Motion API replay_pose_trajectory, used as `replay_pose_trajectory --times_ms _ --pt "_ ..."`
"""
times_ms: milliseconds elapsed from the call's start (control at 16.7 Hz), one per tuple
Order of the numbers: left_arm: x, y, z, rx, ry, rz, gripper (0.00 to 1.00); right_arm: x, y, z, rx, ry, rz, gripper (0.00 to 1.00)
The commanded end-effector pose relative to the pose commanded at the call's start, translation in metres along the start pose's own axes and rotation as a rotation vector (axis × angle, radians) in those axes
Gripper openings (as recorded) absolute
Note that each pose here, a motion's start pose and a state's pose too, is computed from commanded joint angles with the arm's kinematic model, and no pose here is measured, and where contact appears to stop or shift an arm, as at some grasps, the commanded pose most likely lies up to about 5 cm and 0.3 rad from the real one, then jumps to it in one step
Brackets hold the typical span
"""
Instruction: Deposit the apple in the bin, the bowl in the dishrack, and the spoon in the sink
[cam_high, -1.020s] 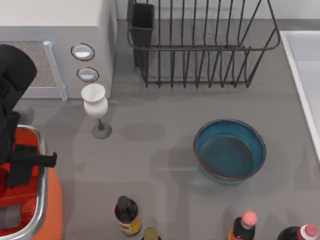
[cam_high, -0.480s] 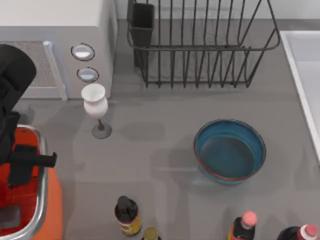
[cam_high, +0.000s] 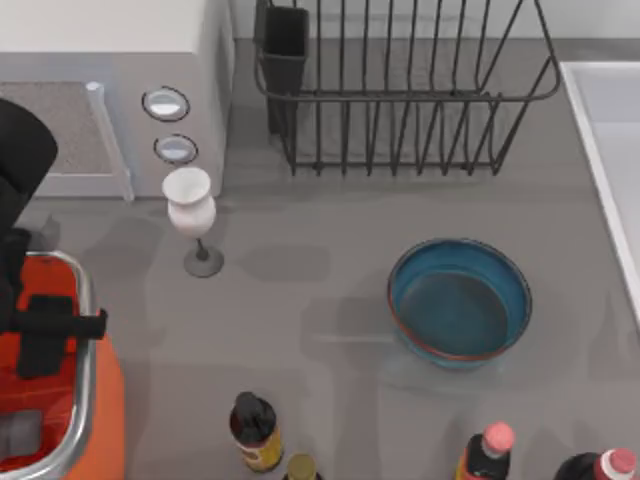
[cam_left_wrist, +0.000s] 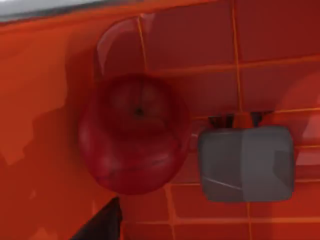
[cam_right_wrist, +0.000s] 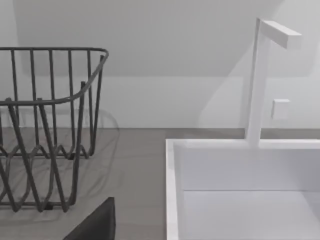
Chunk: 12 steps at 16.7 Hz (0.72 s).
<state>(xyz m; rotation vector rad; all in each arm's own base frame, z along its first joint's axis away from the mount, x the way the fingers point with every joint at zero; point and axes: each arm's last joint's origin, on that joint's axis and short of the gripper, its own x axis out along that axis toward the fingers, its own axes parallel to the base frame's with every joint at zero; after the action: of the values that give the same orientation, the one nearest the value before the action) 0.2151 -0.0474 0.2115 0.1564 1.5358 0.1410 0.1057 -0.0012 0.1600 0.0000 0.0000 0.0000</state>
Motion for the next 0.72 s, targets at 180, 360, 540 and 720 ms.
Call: replay_pose_trajectory --times_ms 180,360,540,720 --pt "0.004 0.009 -0.018 -0.028 -0.130 -0.054 1.00 0.000 0.000 0.000 0.000 0.000 0.000 1.00" --pt "0.005 0.020 -0.042 -0.067 -0.374 -0.119 1.00 0.000 0.000 0.000 0.000 0.000 0.000 1.00" --pt "0.003 0.029 -0.071 -0.114 -0.730 -0.177 1.00 0.000 0.000 0.000 0.000 0.000 0.000 1.00" --pt "0.011 0.034 -0.095 -0.154 -1.096 -0.202 1.00 0.000 0.000 0.000 0.000 0.000 0.000 1.00"
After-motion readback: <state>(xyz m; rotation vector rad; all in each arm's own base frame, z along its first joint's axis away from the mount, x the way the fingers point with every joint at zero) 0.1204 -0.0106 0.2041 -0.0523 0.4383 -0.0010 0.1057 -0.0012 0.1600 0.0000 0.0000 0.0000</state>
